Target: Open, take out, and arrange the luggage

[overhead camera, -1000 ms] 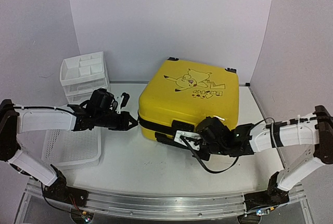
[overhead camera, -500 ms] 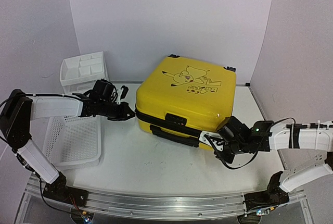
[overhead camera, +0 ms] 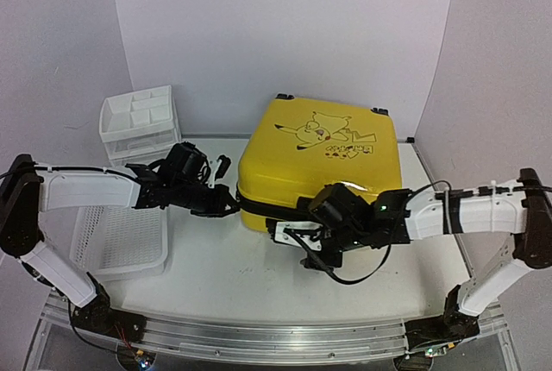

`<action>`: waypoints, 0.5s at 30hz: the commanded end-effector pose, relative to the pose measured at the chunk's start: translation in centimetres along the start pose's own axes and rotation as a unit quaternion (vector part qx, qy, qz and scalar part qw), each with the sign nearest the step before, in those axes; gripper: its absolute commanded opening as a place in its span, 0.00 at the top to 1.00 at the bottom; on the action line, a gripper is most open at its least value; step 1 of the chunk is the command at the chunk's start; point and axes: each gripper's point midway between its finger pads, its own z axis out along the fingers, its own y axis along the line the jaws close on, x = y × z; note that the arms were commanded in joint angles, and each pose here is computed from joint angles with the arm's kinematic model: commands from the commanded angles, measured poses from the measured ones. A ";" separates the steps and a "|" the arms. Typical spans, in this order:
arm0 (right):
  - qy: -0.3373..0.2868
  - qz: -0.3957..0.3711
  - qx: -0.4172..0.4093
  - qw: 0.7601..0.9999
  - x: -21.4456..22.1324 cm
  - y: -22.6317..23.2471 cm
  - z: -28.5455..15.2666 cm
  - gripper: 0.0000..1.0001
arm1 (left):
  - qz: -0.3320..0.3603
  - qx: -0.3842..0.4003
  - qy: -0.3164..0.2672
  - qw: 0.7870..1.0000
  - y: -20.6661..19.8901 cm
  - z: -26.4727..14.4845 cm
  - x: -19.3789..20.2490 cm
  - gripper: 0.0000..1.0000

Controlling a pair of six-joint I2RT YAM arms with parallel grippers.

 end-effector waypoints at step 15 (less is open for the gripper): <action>0.072 -0.111 0.206 0.970 -1.0 -7.5 5.7 0.59 | 0.026 0.058 -0.047 0.997 -3.5 -3.1 -1.6 1.00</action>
